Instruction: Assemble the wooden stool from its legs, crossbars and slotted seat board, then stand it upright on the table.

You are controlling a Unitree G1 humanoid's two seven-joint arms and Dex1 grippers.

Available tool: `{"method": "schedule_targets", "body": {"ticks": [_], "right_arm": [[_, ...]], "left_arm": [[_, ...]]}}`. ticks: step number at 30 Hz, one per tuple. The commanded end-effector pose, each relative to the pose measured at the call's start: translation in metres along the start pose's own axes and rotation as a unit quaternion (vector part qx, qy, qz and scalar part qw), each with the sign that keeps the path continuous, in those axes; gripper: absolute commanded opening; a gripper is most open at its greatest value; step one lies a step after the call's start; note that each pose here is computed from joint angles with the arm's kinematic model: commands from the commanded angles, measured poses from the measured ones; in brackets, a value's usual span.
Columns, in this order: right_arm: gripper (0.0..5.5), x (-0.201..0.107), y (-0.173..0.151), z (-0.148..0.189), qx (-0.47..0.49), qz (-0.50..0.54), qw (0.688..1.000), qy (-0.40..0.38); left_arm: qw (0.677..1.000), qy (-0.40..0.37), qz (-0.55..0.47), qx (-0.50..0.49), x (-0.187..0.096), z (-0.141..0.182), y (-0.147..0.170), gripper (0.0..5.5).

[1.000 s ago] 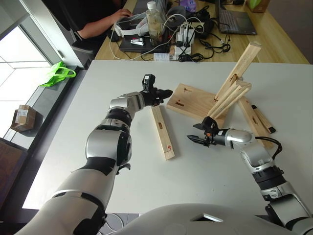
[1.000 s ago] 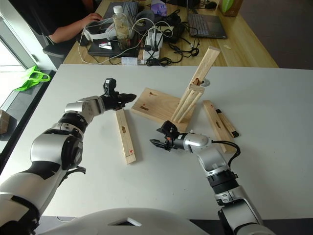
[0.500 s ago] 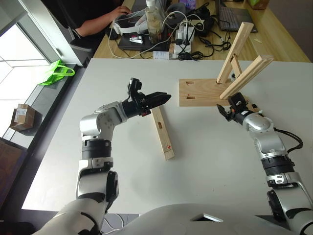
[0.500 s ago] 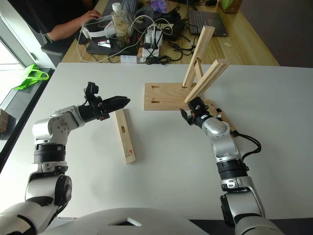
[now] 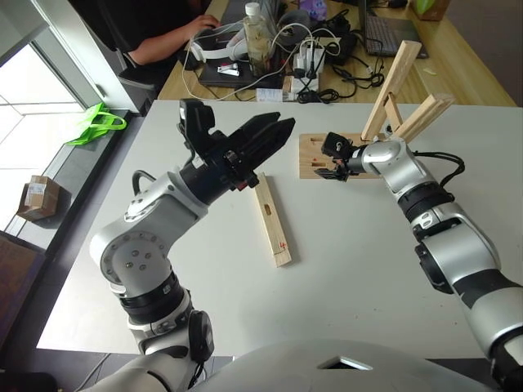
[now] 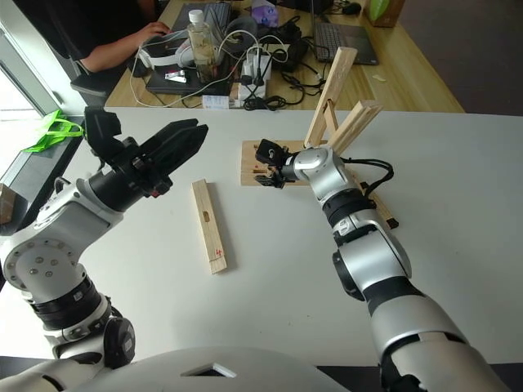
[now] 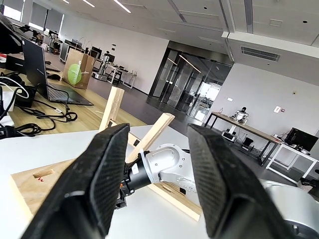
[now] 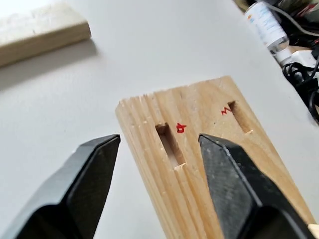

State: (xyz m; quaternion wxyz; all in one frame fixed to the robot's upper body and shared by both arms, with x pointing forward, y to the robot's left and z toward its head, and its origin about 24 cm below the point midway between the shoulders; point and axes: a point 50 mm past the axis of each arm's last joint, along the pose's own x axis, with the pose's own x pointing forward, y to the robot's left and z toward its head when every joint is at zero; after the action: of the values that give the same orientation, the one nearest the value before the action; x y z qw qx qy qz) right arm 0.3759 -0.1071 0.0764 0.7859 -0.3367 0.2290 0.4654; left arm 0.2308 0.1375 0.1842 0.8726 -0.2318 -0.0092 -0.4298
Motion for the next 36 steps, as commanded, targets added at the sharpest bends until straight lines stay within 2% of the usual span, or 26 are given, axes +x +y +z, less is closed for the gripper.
{"method": "schedule_targets", "body": {"ticks": [1,7,13,19,20,23,25,27,31,36], "right_arm": [[2.94,-0.001,-0.008,0.005,-0.03,0.002,0.999,0.024],[2.94,0.003,-0.001,0.008,-0.041,0.059,0.997,0.024],[2.94,0.001,-0.002,0.003,-0.052,0.069,0.995,0.047],[2.94,-0.016,-0.005,-0.013,-0.076,0.143,0.982,0.094],[2.94,-0.019,-0.009,-0.008,-0.078,0.129,0.986,0.078],[2.94,-0.027,-0.038,0.022,-0.005,-0.043,0.998,-0.037],[2.94,-0.031,-0.049,0.032,0.083,-0.114,0.985,-0.104],[2.94,-0.028,-0.049,0.031,0.155,-0.13,0.969,-0.14],[2.94,-0.023,-0.045,-0.003,0.281,-0.204,0.931,-0.118],[2.94,-0.049,-0.051,-0.058,0.33,-0.303,0.892,-0.059]], "left_arm": [[1.0,-0.006,0.017,-0.001,0.002,-0.008,-0.006,2.14],[0.999,-0.023,0.03,-0.002,0.008,-0.013,-0.011,2.14],[0.999,-0.031,0.034,-0.006,0.01,-0.017,-0.015,2.14],[0.998,-0.038,0.044,-0.004,0.008,-0.018,-0.015,2.14],[0.998,-0.038,0.045,-0.003,0.008,-0.018,-0.015,2.14],[0.998,-0.041,0.049,-0.003,0.008,-0.019,-0.015,2.14],[0.998,-0.039,0.051,-0.003,0.007,-0.021,-0.015,2.14],[0.998,-0.036,0.05,-0.003,0.008,-0.022,-0.015,2.14],[0.998,-0.033,0.051,0.0,0.008,-0.02,-0.011,2.14],[0.998,-0.029,0.056,0.001,0.006,-0.019,-0.008,2.14]]}}
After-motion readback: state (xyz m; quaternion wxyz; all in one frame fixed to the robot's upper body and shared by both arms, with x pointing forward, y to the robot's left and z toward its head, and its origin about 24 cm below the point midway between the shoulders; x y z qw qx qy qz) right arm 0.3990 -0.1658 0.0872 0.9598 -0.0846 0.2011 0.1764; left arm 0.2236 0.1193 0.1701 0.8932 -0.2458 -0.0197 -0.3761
